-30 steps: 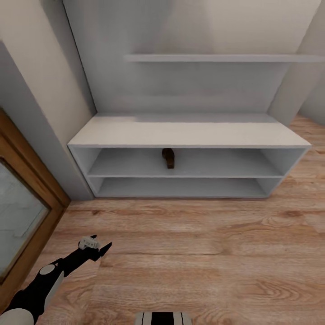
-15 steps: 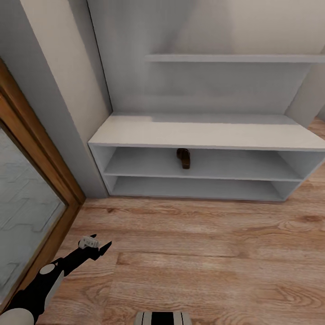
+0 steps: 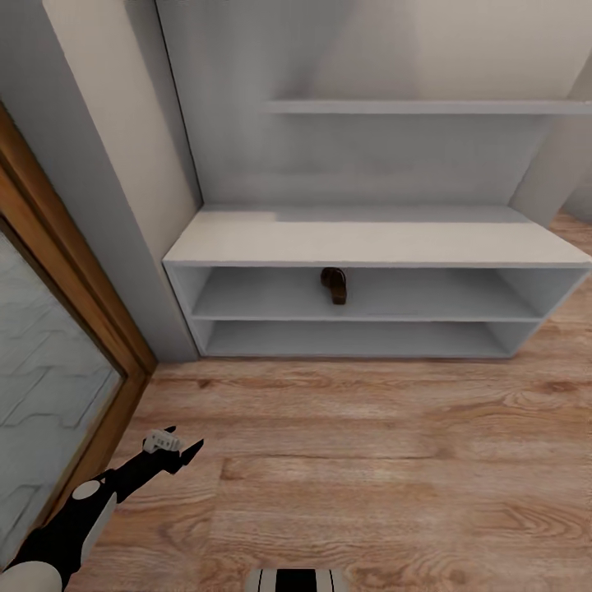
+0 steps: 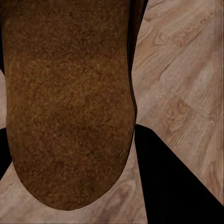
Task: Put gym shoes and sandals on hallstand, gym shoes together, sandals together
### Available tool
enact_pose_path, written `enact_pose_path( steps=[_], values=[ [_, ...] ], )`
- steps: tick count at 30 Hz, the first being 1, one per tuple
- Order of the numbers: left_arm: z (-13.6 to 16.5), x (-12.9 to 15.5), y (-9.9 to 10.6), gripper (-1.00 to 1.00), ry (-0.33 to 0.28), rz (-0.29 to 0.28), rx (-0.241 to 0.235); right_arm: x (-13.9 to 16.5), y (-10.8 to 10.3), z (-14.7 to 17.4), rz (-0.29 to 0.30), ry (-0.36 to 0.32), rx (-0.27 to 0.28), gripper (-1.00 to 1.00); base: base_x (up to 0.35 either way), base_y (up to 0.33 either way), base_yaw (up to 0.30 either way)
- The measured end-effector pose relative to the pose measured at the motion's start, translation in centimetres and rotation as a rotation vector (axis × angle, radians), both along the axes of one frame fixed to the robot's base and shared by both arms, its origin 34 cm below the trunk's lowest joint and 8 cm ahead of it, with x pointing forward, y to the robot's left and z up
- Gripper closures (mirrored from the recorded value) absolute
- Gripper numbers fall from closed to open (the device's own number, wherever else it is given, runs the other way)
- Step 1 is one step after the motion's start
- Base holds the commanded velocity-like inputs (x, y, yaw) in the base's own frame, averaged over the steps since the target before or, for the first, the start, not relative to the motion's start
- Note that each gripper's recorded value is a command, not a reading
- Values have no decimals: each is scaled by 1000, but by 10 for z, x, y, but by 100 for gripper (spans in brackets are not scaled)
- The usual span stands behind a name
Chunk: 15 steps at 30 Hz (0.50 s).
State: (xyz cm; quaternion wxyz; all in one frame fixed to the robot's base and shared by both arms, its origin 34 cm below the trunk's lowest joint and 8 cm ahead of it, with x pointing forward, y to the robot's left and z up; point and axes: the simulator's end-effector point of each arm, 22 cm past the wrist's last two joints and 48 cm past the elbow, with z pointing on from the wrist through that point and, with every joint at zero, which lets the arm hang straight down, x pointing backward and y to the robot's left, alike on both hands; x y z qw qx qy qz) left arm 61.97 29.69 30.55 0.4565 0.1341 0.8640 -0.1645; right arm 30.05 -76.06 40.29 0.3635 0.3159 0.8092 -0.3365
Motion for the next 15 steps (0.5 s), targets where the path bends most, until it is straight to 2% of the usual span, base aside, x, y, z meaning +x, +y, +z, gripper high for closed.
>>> enact_pose_path(
  steps=[4,11,15],
  values=[
    [1,0,0,-100,-1,1,0,0,0,0,0,-2,0,100,-234,236,-110],
    [2,1,4,-100,-4,10,0,1,0,0,1,-2,0,100,-253,227,-23],
    [3,2,5,-100,-8,14,-2,3,-1,3,8,-9,-13,100,-110,94,-3]
  ],
)
